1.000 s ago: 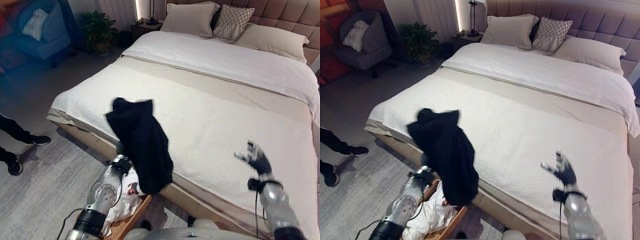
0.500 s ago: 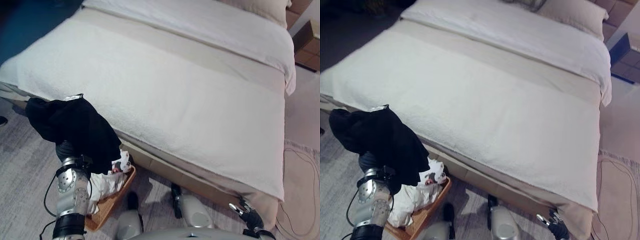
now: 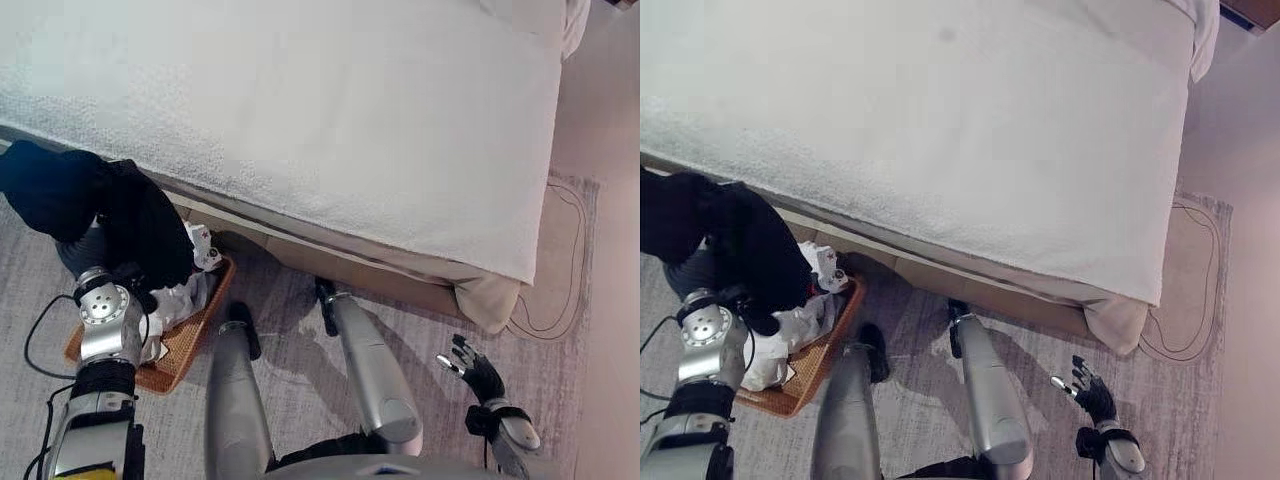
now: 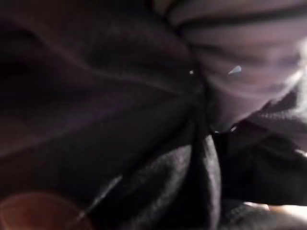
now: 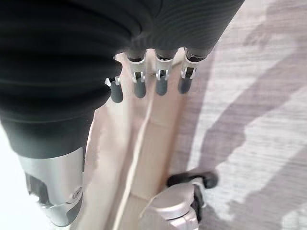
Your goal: Pick up clothes into the bucket
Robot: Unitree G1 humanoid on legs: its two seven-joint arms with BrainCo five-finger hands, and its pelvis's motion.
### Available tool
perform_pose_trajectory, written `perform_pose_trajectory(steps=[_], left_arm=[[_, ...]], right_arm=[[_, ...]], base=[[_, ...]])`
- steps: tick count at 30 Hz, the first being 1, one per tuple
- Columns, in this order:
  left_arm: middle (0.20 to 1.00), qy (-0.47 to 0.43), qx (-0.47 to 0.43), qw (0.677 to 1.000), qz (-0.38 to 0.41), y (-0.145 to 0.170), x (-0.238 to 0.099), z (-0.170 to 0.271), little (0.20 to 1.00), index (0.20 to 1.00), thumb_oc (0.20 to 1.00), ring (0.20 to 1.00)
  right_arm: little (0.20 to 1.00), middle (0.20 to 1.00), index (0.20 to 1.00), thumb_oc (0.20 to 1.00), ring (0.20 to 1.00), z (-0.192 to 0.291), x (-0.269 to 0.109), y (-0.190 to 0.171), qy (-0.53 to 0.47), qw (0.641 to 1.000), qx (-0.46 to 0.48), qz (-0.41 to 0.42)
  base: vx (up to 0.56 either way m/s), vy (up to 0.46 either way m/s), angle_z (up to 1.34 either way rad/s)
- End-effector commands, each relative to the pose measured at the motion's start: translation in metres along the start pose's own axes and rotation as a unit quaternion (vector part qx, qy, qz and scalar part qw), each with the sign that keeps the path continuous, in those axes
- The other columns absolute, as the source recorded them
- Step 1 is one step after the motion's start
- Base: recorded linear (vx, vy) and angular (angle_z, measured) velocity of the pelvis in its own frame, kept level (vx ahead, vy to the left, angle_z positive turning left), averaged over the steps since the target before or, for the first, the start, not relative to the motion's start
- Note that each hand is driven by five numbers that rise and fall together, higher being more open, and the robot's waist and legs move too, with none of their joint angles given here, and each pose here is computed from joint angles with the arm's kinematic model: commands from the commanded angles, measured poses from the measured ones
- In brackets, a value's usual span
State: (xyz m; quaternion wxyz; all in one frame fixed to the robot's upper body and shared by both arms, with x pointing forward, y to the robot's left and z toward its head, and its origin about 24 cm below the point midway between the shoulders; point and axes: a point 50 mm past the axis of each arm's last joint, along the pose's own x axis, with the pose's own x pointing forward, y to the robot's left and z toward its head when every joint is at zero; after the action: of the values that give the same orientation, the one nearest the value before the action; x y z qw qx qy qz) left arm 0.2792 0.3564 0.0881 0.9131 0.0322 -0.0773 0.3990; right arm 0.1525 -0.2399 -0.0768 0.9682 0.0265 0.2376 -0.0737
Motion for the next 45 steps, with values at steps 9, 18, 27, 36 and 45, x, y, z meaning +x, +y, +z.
perform_pose_trajectory(steps=[9,18,27,36,45], left_arm=[[0.2,-0.058,0.088,0.994,0.042,0.029,0.042,0.045,0.2,0.2,0.2,0.2],[0.228,-0.014,0.132,0.991,0.026,0.031,0.039,0.026,0.228,0.228,0.228,0.228],[1.0,0.042,0.301,0.953,-0.008,0.04,0.038,0.002,1.0,1.0,1.0,1.0],[1.0,0.078,0.422,0.903,-0.033,0.065,0.029,-0.017,1.0,1.0,1.0,1.0],[1.0,0.15,0.362,0.914,-0.098,0.051,-0.017,-0.072,1.0,1.0,1.0,1.0]], right_arm=[[1.0,1.0,1.0,1.0,1.0,0.031,0.007,-0.001,-0.074,0.997,0.017,-0.009],[1.0,1.0,1.0,1.0,1.0,0.032,0.011,0.001,-0.069,0.998,0.008,-0.005],[1.0,1.0,1.0,1.0,1.0,0.041,0.016,-0.003,-0.073,0.997,-0.016,0.0],[1.0,1.0,1.0,1.0,1.0,0.051,0.023,-0.006,-0.074,0.996,-0.035,0.02],[1.0,1.0,1.0,1.0,1.0,0.045,0.031,-0.014,-0.045,0.996,-0.07,-0.006]], base=[[-0.01,-0.023,0.16],[0.0,0.002,0.01],[0.0,0.0,0.0],[0.0,-0.001,-0.01],[-0.02,-0.005,0.0]])
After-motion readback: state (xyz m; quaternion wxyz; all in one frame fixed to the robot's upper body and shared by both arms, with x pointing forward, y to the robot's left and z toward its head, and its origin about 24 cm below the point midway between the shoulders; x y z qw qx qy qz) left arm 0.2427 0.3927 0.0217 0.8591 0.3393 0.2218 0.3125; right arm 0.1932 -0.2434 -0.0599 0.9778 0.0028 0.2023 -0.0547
